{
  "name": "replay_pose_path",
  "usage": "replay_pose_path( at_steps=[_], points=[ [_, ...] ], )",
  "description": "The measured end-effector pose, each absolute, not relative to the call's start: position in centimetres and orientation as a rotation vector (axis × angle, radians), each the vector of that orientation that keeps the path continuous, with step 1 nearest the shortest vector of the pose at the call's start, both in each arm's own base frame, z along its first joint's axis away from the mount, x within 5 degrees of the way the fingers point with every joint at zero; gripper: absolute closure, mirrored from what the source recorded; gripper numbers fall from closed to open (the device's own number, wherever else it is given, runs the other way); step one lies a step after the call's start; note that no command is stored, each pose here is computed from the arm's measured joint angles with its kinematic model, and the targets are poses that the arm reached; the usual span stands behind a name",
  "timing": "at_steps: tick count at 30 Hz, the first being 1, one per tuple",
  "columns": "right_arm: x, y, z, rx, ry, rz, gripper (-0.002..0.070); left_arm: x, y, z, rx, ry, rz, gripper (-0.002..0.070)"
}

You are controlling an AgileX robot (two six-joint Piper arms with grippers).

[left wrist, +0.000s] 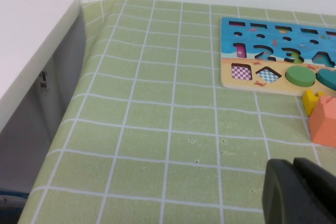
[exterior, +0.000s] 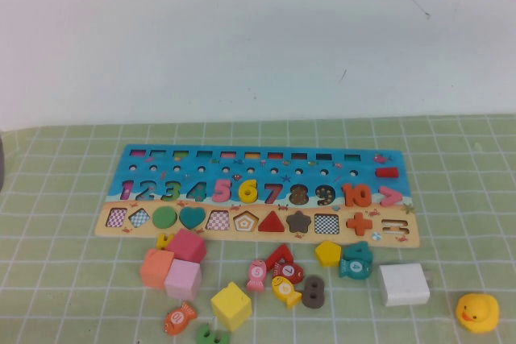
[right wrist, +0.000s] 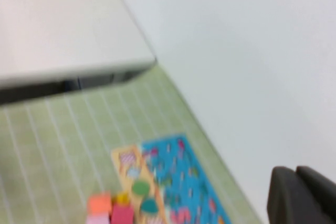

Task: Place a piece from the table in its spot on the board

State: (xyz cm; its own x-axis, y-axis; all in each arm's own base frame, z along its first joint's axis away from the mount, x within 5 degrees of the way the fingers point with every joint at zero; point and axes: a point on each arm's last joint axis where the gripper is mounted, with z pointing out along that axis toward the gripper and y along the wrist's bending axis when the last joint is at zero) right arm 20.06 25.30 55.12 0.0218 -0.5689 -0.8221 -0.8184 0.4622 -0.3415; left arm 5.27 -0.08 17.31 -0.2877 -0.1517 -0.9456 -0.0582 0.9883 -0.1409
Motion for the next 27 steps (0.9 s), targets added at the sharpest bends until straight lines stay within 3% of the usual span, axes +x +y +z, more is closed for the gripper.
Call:
replay_pose_path(
  at_steps=[9, 16, 27],
  points=[
    [16.5, 18.5, 51.2, -1.221, 1.761, 0.159, 0.0678, 5.3, -0.1, 17.3, -0.152, 1.863, -0.092, 0.0676],
    [14.8, 12.0, 46.9, -0.981, 1.754, 0.201, 0.0678, 5.3, -0.1, 17.3, -0.152, 1.863, -0.092, 0.0676],
    [8.8, 3.3, 39.0, -0.556, 1.691, 0.067, 0.0678, 5.3, -0.1, 17.3, -0.152, 1.863, -0.092, 0.0676]
  ],
)
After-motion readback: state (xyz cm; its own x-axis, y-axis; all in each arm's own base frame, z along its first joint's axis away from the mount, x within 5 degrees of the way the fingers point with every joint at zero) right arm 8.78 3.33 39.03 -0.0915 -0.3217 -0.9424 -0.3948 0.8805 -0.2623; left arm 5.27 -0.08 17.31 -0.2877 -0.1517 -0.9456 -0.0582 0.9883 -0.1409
